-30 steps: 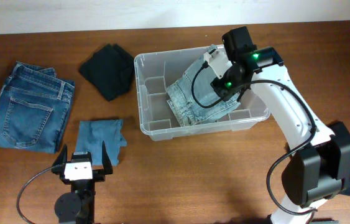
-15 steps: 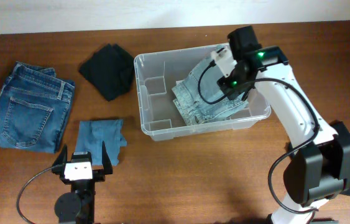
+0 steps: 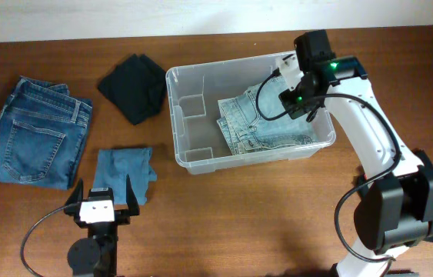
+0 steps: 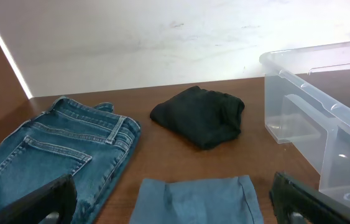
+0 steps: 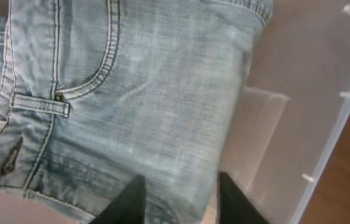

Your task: Pack container

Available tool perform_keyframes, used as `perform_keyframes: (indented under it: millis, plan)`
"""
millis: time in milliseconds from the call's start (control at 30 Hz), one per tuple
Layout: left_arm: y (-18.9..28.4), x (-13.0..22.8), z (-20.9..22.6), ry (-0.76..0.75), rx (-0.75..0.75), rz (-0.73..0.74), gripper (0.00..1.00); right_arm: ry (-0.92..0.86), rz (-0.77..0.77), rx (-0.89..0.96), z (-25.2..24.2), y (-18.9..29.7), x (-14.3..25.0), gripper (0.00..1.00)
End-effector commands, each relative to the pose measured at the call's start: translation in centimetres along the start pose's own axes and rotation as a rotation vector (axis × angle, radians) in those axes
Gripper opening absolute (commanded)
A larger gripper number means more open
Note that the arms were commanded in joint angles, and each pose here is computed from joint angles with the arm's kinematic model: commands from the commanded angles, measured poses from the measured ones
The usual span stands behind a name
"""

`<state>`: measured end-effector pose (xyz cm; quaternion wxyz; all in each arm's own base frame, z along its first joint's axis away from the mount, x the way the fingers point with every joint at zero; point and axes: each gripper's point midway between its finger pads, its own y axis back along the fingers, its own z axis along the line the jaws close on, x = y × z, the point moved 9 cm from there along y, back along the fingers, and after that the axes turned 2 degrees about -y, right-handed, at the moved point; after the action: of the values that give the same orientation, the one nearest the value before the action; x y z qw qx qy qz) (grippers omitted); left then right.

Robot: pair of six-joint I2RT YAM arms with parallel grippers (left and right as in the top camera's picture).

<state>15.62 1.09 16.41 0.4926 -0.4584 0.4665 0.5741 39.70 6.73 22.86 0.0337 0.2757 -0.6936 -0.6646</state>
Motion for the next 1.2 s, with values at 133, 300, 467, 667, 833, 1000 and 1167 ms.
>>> perform_keyframes:
  millis: [133, 300, 467, 667, 833, 1000, 1167]
  plan:
    - [0.0, 0.1, -0.1, -0.009, 0.009, 0.001, 1.00, -0.185, -0.007, 0.025, -1.0, 0.6, 0.4, 0.05]
    - [0.0, 0.1, -0.1, -0.009, 0.009, 0.001, 1.00, -0.359, -0.052, 0.061, -3.7, 3.6, 1.8, 0.04]
    - [0.0, 0.2, -0.1, -0.009, 0.010, 0.002, 1.00, -0.520, -0.041, 0.085, -6.2, 5.9, 4.2, 0.04]
    - [0.0, 0.1, -0.1, -0.009, 0.009, 0.001, 1.00, -0.578, 0.054, 0.081, -7.1, 4.2, 6.1, 0.04]
    - [0.0, 0.1, -0.1, -0.009, 0.009, 0.001, 1.00, -0.566, 0.089, -0.026, -6.1, 2.2, 6.4, 0.04]
    - [0.0, 0.1, -0.1, -0.009, 0.009, 0.001, 1.00, -0.536, 0.099, -0.084, -5.5, 1.9, 6.6, 0.04]
    - [0.0, 0.1, -0.1, -0.009, 0.009, 0.001, 1.00, -0.520, 0.146, -0.110, -5.0, 1.9, 7.2, 0.04]
